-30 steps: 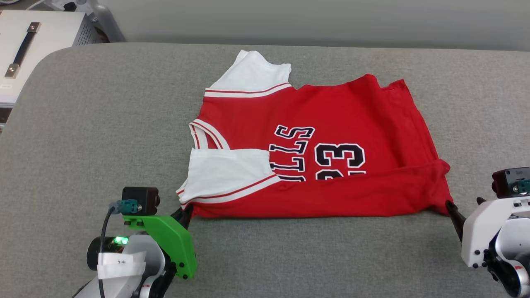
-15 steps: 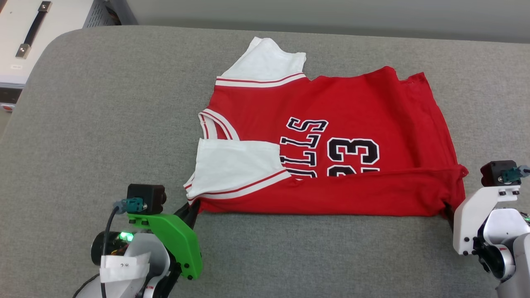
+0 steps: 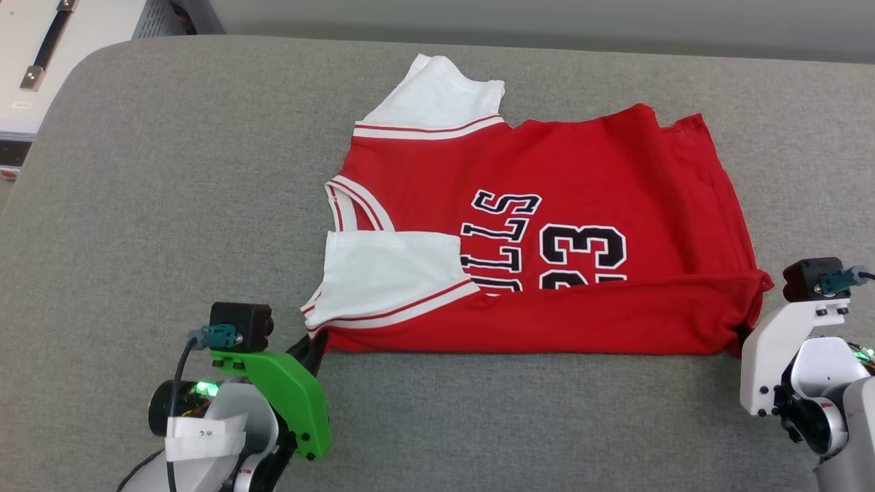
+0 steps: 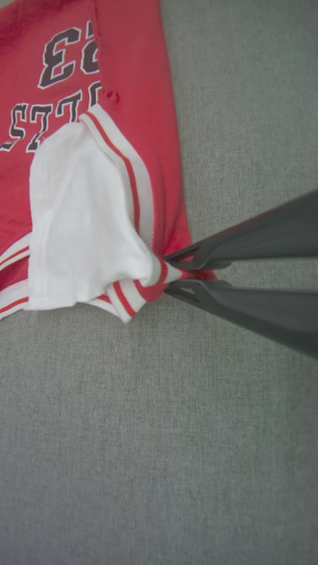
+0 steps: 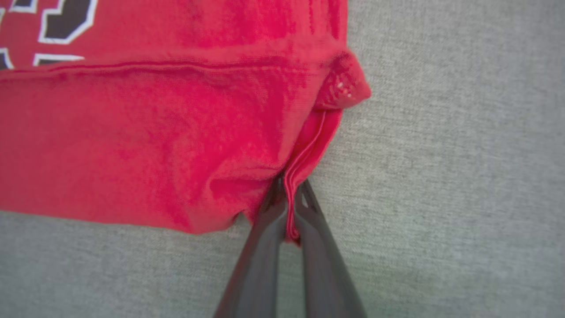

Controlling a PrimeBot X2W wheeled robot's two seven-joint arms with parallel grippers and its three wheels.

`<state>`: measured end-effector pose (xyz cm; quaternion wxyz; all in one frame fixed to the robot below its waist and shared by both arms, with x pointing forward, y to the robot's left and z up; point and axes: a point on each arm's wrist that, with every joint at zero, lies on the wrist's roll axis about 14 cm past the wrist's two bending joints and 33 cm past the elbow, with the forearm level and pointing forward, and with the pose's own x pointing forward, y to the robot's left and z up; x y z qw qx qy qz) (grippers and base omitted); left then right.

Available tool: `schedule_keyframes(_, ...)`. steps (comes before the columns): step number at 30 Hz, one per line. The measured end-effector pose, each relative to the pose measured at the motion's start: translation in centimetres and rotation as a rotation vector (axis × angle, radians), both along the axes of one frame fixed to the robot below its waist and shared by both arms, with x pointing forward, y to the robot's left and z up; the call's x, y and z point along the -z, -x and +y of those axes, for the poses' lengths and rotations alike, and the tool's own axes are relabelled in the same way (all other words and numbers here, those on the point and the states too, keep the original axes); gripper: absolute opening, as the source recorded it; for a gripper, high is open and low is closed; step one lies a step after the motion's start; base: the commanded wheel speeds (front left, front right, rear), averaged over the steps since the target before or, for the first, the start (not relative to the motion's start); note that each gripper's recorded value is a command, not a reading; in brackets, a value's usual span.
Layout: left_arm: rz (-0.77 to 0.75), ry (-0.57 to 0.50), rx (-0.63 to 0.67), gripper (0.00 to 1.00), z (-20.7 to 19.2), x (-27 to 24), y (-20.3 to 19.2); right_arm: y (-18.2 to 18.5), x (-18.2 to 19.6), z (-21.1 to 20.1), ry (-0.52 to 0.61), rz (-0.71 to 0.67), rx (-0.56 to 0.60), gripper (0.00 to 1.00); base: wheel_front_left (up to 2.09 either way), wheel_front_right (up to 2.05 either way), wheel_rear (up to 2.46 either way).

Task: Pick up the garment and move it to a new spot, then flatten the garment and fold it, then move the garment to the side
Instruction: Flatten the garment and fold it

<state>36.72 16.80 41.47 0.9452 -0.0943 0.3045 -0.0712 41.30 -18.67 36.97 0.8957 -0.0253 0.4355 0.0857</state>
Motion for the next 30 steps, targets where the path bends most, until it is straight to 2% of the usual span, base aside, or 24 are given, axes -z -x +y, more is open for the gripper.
schedule_keyframes(8,0.006,-0.011,0.02,0.0,-0.1,-0.2,0.6,-0.4,-2.3,-2.4,0.026,-0.116,0.051,0.0,0.0,0.0,0.0)
schedule_keyframes(16,0.04,-0.006,0.066,0.0,-0.8,0.0,2.6,1.5,-4.0,-4.9,0.059,-0.198,0.127,0.0,0.0,0.0,0.0)
schedule_keyframes(24,0.078,0.017,0.093,0.0,-1.6,0.3,5.1,4.7,-4.4,-5.2,0.042,-0.22,0.178,0.0,0.0,0.0,0.0)
schedule_keyframes(30,0.106,0.033,0.091,0.0,-1.6,0.4,6.7,7.3,-4.0,-5.6,0.035,-0.184,0.212,0.0,0.0,0.0,0.0)
